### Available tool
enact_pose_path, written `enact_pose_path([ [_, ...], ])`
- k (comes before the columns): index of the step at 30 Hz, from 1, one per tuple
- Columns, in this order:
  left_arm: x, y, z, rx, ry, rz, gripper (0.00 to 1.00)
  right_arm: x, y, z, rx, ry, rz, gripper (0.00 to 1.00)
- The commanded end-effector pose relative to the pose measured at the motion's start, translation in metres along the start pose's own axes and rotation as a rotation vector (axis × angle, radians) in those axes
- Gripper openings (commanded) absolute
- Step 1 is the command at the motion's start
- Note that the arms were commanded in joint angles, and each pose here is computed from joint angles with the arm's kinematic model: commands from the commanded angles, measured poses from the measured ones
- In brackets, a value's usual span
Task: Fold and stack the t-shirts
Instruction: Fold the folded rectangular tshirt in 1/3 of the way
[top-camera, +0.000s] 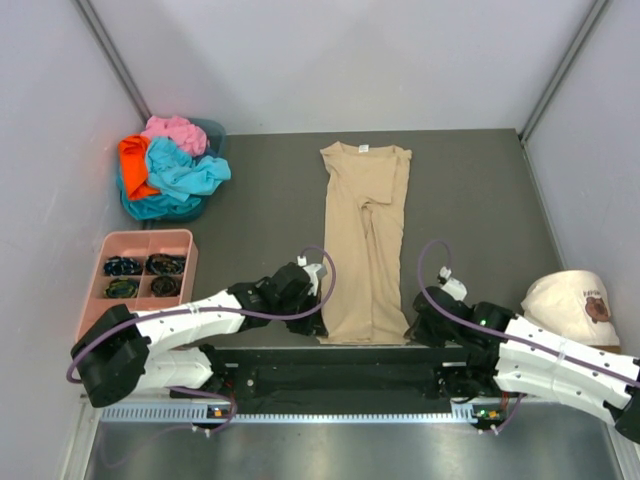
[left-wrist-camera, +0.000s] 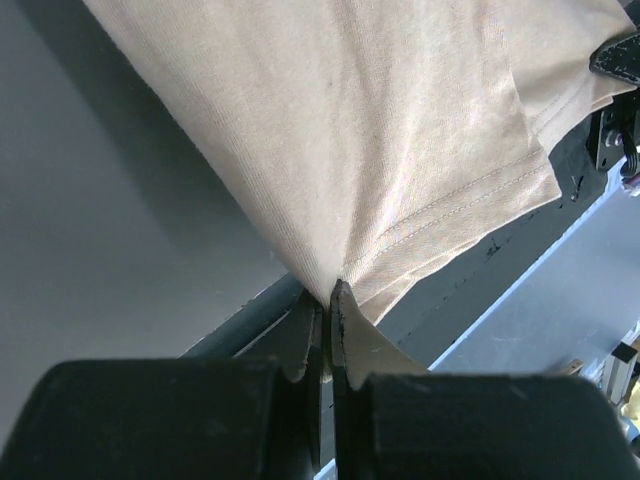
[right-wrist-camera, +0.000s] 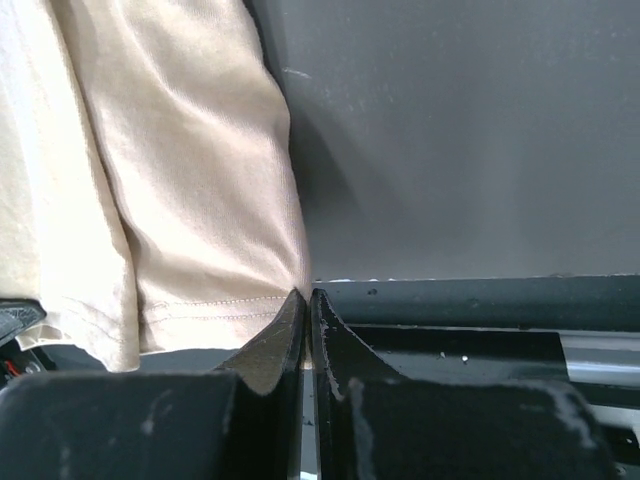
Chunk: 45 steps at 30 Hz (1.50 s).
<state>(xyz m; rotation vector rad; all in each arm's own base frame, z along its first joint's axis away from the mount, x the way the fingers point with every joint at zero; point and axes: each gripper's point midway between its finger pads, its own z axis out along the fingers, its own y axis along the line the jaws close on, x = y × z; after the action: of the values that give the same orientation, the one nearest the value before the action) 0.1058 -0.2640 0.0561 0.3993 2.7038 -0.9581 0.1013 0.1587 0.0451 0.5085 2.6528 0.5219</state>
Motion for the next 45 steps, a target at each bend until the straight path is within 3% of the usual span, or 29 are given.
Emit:
enact_pose_path([
  [1, -0.001, 0.000, -0.004, -0.027, 0.013, 0.019, 0.00, -0.014, -0.007, -0.012, 0.052, -0.062, -0.030, 0.00],
  [13, -0.097, -0.041, -0.018, -0.050, -0.256, 0.183, 0.00, -0.086, 0.050, -0.033, -0.018, -0.346, -0.042, 0.00],
  [22, -0.142, -0.033, 0.004, -0.177, -0.300, 0.255, 0.00, -0.148, 0.088, -0.026, -0.032, -0.471, -0.079, 0.00],
  [28, -0.184, -0.012, -0.004, -0.248, -0.384, 0.257, 0.00, -0.176, 0.102, -0.013, -0.018, -0.504, -0.099, 0.00],
  [36, -0.248, 0.006, -0.004, -0.220, -0.509, 0.239, 0.00, -0.220, 0.126, 0.013, -0.002, -0.535, -0.114, 0.00],
  [45, -0.306, 0.017, 0.029, -0.158, -0.507, 0.246, 0.00, -0.261, 0.141, 0.050, 0.012, -0.531, -0.098, 0.00],
])
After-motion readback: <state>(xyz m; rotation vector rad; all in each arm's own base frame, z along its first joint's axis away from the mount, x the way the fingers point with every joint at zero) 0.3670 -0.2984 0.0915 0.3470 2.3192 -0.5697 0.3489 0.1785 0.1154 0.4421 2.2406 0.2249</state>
